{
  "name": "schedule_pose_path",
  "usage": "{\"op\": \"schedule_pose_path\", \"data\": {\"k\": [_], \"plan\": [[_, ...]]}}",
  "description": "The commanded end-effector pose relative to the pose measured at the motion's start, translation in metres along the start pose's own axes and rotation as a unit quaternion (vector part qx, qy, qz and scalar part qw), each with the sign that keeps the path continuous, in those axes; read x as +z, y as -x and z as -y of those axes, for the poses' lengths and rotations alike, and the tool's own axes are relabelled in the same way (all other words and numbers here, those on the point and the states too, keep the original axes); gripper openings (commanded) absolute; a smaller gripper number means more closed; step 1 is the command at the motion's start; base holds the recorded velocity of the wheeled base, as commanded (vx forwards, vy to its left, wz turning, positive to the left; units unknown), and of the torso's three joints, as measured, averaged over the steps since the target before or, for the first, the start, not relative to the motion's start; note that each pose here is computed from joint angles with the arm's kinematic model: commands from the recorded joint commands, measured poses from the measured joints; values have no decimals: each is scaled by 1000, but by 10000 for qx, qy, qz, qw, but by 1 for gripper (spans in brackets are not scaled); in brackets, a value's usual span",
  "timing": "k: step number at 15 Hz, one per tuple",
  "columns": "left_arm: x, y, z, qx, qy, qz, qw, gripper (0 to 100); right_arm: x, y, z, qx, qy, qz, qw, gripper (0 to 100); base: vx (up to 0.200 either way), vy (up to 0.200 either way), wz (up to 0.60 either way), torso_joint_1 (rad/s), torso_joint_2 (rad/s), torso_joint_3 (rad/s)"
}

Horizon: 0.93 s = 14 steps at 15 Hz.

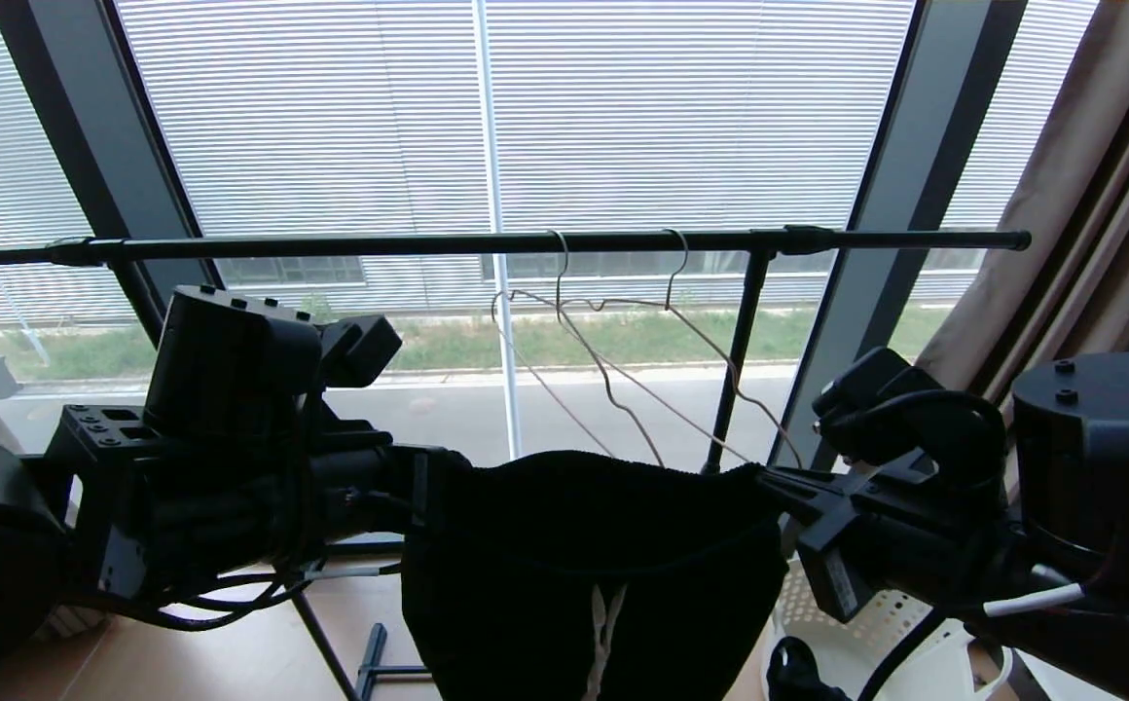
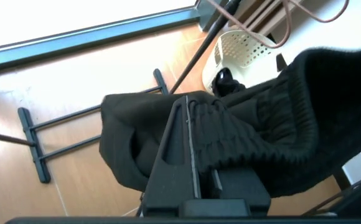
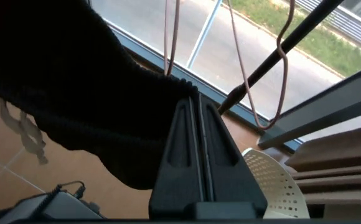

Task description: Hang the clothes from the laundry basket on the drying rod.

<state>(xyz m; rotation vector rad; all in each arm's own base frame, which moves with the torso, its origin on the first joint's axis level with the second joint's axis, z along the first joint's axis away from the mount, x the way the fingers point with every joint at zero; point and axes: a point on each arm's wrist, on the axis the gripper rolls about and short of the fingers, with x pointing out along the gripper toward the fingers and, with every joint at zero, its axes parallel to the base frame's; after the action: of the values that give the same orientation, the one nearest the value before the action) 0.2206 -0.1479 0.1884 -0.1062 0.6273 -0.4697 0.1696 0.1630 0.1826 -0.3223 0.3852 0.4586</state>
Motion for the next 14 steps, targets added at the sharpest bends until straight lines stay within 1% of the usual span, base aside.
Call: {"op": "schedule_pose_path", "data": {"k": [1, 2, 5, 6, 7, 8, 9, 10, 11, 12, 13, 14], "plan": [[3, -4, 1, 0, 3, 17, 10000, 0, -4, 1, -1, 29, 45, -38, 10000, 0, 0, 0, 0, 0, 0, 0], [5, -4, 2, -9, 11, 46, 10000, 0, -7, 1, -1, 24, 53, -81, 9999, 100, 0, 0, 0, 0, 0, 0], [15, -2, 8, -107, -13, 210, 9997, 0, -13, -1, -2, 49, 166, -203, 9996, 100, 0, 0, 0, 0, 0, 0], [22, 0, 15, -208, -60, 324, 9992, 0, -23, -1, -3, 151, 421, -338, 9984, 100, 0, 0, 0, 0, 0, 0], [28, 1, 20, -223, -72, 440, 9988, 0, -29, 0, -4, 297, 644, -408, 9966, 100, 0, 0, 0, 0, 0, 0], [33, -1, 23, -230, -86, 503, 9984, 0, -33, 1, -4, 475, 760, -437, 9950, 100, 0, 0, 0, 0, 0, 0], [36, -1, 27, -216, -110, 557, 9982, 0, -36, 1, -6, 658, 767, -354, 9942, 100, 0, 0, 0, 0, 0, 0], [34, -2, 30, -225, -149, 540, 9982, 0, -38, 1, -10, 902, 754, -159, 9929, 100, 0, 0, 0, 0, 0, 0], [32, -2, 33, -259, -169, 515, 9982, 0, -35, 3, -15, 1131, 711, 188, 9909, 100, 0, 0, 0, 0, 0, 0], [31, -2, 34, -269, -185, 505, 9982, 0, -34, 4, -17, 1201, 686, 342, 9898, 100, 0, 0, 0, 0, 0, 0], [30, -1, 34, -235, -194, 509, 9982, 0, -28, 7, -22, 1443, 623, 771, 9846, 100, 0, 0, 0, 0, 0, 0], [29, -1, 34, -193, -193, 506, 9983, 0, -22, 10, -26, 1605, 624, 996, 9800, 100, 0, 0, 0, 0, 0, 0]]}}
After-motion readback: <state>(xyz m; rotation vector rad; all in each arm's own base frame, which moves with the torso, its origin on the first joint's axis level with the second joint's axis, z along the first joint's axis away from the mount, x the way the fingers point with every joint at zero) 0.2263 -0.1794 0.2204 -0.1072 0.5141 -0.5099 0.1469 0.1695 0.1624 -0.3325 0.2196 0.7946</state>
